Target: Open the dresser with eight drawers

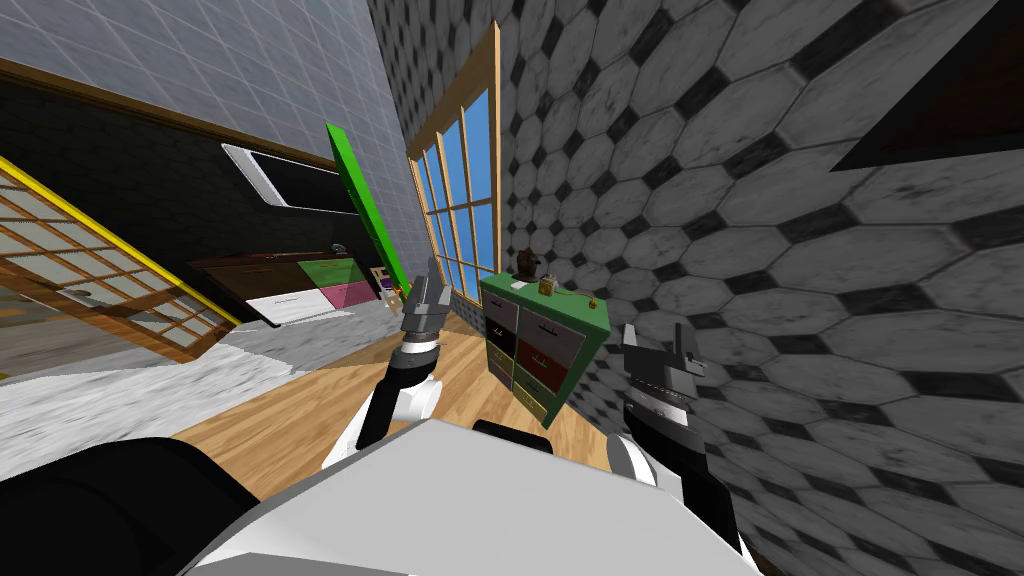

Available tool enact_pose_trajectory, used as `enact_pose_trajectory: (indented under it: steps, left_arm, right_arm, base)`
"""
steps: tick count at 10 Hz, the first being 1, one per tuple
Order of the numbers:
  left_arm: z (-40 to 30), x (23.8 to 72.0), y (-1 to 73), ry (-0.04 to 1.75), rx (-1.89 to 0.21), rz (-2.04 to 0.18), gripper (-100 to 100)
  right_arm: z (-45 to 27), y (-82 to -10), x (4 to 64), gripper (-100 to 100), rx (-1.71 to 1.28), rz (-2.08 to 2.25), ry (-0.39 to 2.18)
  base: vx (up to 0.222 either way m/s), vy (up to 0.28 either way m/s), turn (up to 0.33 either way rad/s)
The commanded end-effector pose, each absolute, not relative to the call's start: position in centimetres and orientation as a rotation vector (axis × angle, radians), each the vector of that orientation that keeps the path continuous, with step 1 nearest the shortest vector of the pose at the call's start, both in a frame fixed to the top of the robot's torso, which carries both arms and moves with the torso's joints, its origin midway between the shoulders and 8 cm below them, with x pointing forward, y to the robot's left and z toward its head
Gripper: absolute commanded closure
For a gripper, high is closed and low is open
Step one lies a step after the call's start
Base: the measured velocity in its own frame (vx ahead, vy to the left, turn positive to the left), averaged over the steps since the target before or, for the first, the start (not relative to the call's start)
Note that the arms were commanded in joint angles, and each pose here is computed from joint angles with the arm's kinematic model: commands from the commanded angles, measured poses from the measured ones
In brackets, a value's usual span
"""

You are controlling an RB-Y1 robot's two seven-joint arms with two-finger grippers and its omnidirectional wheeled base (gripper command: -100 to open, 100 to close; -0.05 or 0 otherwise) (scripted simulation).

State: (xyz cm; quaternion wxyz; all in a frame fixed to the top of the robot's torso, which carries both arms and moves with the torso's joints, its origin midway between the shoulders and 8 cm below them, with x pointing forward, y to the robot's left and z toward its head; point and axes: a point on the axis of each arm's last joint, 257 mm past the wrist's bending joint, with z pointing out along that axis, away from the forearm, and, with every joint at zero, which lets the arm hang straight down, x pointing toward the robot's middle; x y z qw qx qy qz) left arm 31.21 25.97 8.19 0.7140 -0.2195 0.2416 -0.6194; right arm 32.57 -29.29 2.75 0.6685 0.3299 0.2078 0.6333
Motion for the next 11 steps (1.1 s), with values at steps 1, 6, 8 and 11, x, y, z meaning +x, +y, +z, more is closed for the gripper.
enact_pose_trajectory:
  steps: [1,6,8,11]
  left_arm:
    - [8.2,31.2,26.0,0.535,-0.486,-1.372,0]
    - [8.2,31.2,26.0,0.535,-0.486,-1.372,0]
    - [8.2,31.2,26.0,0.535,-0.486,-1.372,0]
    - [8.2,31.2,26.0,0.535,-0.486,-1.372,0]
  right_arm:
    - [2.8,-29.3,32.6,0,0.744,1.428,0.469]
    - [2.8,-29.3,32.6,0,0.744,1.428,0.468]
    - [2.8,-29.3,32.6,0,0.744,1.428,0.468]
    - [1.5,-27.9,33.7,-100,0.707,1.409,0.591]
  base:
    - [0.0,0.0,0.0]
    - [0.0,0.0,0.0]
    - [0.0,0.0,0.0]
    - [0.001,0.012,0.0]
